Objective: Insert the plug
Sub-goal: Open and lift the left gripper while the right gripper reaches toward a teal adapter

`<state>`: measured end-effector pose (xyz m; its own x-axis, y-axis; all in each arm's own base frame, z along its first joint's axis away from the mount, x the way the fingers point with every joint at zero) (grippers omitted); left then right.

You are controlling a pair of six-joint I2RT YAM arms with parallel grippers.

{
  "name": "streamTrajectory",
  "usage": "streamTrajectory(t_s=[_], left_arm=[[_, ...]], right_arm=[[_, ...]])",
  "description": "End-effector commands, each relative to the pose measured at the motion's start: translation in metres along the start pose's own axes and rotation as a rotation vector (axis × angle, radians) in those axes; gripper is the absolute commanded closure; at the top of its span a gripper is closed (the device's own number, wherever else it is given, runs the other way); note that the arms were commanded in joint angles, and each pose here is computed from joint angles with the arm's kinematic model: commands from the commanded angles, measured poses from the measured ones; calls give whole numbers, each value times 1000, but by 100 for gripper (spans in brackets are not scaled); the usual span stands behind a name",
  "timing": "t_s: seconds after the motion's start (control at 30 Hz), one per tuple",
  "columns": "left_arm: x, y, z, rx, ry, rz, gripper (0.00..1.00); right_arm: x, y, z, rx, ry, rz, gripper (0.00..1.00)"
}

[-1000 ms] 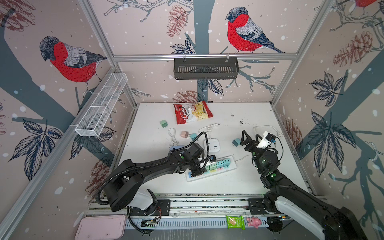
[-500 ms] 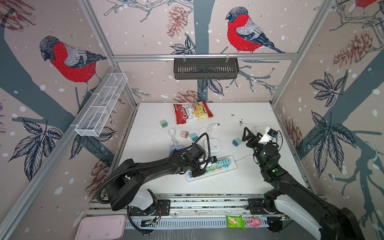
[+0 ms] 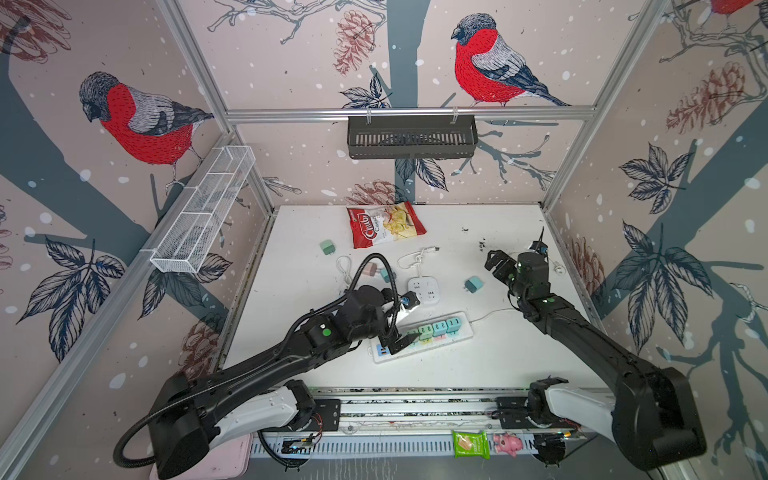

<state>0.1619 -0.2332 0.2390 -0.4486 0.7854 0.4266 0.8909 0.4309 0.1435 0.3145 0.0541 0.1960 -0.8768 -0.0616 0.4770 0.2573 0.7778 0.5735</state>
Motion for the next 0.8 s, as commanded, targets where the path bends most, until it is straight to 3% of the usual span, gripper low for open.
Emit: streamTrajectory(t_s=[0.0, 0.23, 0.3, 0.4, 0.47, 0.67, 0.73, 0.77], left_arm=[[32, 32, -39, 282, -290, -257, 1], [50, 56, -34, 531, -399, -400, 1], [52, 71, -22, 655, -427, -543, 1], [54, 95, -7, 773, -354, -831, 1], [58, 107, 4, 867, -279, -1042, 1], [90, 121, 16, 878, -316, -1374, 2], [91, 129, 34, 877, -329, -1374, 2], [84, 133, 40, 806, -308, -1300, 2]], right_arm=[[4, -10, -3, -132, 56, 99, 0], [28, -6, -38, -134, -13, 198, 0], [32, -1, -40, -9, -38, 120, 0], [30, -4, -26, 1, -24, -4, 0], [25, -12, -19, -13, -12, 10, 0], [8, -13, -9, 7, 103, 105, 11], [2, -14, 0, -3, 140, 113, 11], [-1, -14, 6, -11, 159, 111, 12]])
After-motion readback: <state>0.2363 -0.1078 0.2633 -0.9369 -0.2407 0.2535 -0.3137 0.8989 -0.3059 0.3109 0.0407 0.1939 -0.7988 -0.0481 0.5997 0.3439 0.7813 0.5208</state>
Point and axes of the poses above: each gripper's point midway between its finger pads, its own x axis back along the fingers, its own y axis along the line the jaws close on, z = x × y, the point moved 6 cm from there along x, back along the fingers, and after that the axes turned 2 degrees about -x, right-handed, at the moved point
